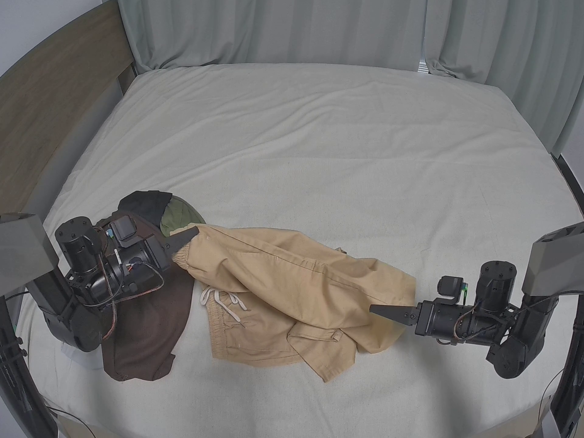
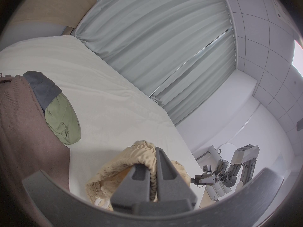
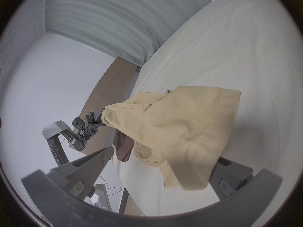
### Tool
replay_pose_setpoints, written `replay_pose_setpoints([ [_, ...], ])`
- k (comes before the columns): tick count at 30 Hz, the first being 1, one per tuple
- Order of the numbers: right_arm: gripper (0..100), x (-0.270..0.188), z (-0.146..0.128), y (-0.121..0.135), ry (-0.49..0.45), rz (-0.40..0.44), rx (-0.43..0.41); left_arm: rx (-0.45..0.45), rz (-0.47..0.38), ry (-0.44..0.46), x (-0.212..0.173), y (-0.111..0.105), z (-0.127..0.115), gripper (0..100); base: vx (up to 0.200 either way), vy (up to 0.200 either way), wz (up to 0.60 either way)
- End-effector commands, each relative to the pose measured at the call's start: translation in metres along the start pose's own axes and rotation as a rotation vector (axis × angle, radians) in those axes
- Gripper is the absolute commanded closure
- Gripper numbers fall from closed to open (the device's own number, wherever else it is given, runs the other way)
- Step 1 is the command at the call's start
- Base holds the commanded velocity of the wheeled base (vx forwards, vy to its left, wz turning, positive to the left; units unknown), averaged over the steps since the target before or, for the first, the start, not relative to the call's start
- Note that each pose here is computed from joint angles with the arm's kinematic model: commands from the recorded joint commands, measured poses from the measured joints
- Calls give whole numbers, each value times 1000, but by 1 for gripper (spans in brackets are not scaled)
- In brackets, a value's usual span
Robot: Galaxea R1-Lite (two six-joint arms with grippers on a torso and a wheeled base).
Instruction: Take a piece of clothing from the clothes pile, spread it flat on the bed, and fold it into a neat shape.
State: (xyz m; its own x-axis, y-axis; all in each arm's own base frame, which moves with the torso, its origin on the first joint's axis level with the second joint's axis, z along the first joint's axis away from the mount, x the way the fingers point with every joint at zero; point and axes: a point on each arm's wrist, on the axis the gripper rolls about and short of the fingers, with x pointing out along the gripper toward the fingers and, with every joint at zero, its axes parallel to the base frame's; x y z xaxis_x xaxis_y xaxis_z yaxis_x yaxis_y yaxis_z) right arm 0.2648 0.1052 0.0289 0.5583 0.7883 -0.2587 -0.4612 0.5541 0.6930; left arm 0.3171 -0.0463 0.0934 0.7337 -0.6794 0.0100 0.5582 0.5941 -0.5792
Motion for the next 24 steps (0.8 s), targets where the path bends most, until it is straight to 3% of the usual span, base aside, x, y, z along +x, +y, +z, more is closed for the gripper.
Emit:
replay_pose_setpoints([
  [1,0,5,0,3,4,18,-9,1,-3,-1,0,0,0,100,0,0,0],
  [4,0,6,-1,3,8,19,-8,2,-2,-3,0,0,0,100,0,0,0],
  [5,100,6,-1,3,8,19,-8,2,-2,-3,0,0,0,100,0,0,0],
  [17,100,6,6,4,-19,25,-22,0,-1,-1,1,2,0,100,0,0,0],
  [24,100,-11,27,36,-110,90,-79,17,-37,-9,2,-13,4,100,0,0,0],
])
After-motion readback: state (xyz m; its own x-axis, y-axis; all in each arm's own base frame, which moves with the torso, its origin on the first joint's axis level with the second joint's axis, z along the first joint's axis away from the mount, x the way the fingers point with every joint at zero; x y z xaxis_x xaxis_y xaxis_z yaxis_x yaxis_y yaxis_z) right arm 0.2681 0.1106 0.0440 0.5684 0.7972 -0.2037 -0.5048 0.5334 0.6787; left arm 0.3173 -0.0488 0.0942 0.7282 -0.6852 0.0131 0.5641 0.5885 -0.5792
